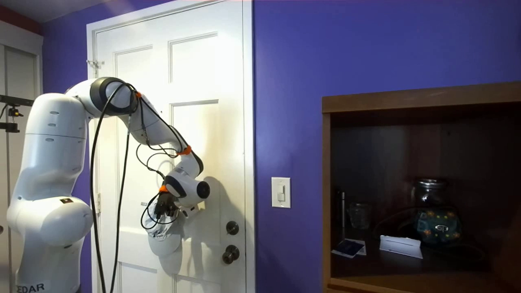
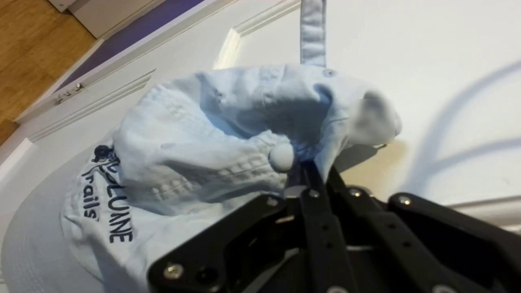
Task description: Remove the white cap from the door and put it on top of the cabinet on the right
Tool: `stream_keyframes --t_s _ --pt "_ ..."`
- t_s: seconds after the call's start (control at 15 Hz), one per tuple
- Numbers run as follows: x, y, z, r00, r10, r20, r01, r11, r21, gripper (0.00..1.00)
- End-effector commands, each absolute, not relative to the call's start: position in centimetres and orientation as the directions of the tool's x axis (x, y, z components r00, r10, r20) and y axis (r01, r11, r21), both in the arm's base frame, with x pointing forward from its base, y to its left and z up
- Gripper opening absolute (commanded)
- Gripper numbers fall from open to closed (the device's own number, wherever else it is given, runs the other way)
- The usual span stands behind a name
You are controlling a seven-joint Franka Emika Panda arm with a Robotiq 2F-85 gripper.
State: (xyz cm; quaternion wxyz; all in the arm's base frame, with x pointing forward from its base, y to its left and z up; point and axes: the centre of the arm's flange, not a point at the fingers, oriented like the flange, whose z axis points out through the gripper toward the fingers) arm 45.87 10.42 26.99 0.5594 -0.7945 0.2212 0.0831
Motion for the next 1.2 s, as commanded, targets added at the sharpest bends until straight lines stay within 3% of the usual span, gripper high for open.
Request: stream_keyframes --t_s 0.0,1.13 --pt "44.5 10.4 29.4 0.911 -0.256 -0.324 -0.389 -0.27 -0.881 0.01" --pt "41.0 9.7 35.8 0.972 -0.2 -0.124 -0.177 -0.269 -0.947 0.01"
